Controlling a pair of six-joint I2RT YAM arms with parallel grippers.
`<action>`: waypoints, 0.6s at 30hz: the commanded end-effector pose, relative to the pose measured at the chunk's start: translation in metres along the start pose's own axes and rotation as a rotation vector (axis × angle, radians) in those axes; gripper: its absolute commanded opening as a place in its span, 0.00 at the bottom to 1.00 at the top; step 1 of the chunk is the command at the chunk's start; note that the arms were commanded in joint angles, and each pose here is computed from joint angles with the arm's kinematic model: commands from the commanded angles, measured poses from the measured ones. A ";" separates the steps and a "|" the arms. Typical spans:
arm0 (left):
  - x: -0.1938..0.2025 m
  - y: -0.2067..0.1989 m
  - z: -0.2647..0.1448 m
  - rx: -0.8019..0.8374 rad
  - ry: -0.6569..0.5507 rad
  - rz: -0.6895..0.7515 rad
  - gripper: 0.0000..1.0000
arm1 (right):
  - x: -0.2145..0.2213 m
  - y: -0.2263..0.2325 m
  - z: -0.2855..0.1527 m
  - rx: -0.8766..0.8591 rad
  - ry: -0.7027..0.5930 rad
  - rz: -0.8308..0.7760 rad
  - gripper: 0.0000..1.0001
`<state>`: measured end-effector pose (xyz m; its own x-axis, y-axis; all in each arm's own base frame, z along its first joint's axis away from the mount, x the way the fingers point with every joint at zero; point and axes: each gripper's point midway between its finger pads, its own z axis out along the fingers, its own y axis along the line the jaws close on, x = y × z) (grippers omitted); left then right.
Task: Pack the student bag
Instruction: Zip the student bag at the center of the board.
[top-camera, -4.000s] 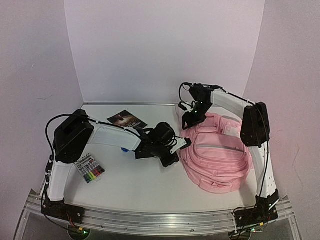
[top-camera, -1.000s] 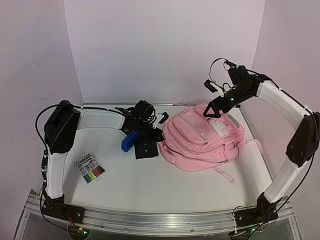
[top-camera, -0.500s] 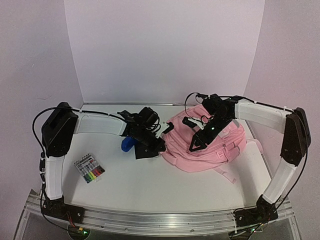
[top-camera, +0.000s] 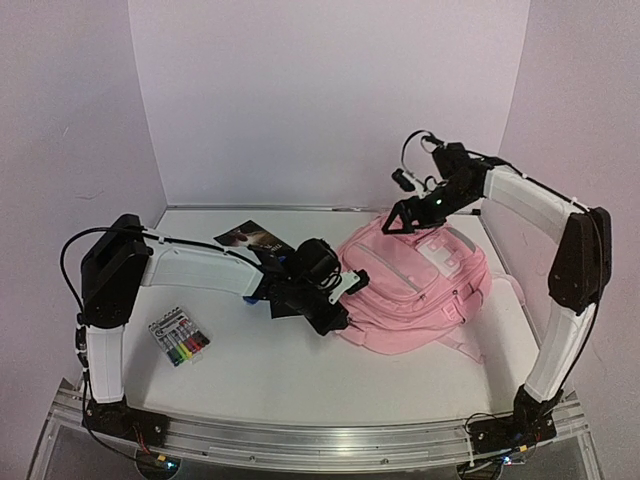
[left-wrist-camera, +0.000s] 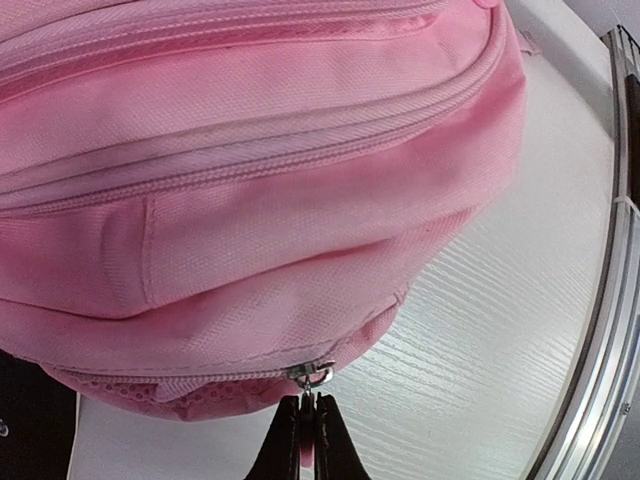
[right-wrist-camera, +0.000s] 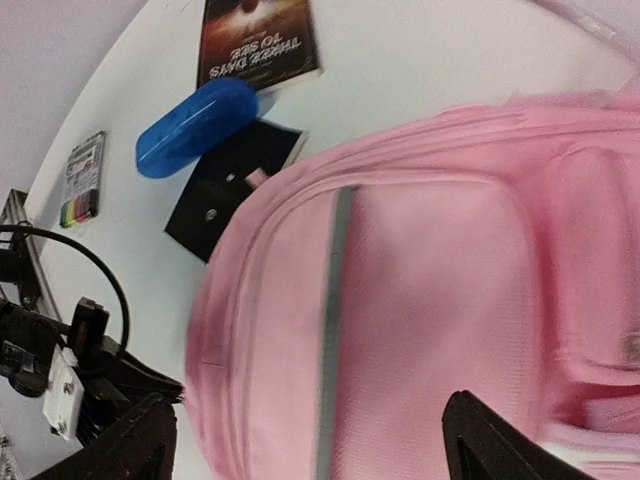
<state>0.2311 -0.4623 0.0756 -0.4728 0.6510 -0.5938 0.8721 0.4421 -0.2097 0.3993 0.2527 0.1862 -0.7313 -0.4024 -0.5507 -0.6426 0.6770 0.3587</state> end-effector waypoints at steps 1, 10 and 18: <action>-0.022 0.018 0.000 -0.029 -0.056 -0.065 0.00 | -0.021 -0.056 -0.064 0.192 -0.065 -0.016 0.98; -0.038 0.049 0.001 -0.021 -0.085 -0.105 0.00 | 0.034 -0.194 -0.092 0.310 0.063 0.207 0.98; -0.041 0.080 0.003 -0.022 -0.085 -0.145 0.00 | 0.082 -0.223 -0.063 0.242 0.225 0.263 0.98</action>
<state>0.2897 -0.4552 0.0717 -0.5676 0.5764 -0.5878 0.8106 0.5161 -0.2767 0.4886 0.0216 0.1153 -0.9061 -0.2377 -0.3499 -0.3292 0.9157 0.2305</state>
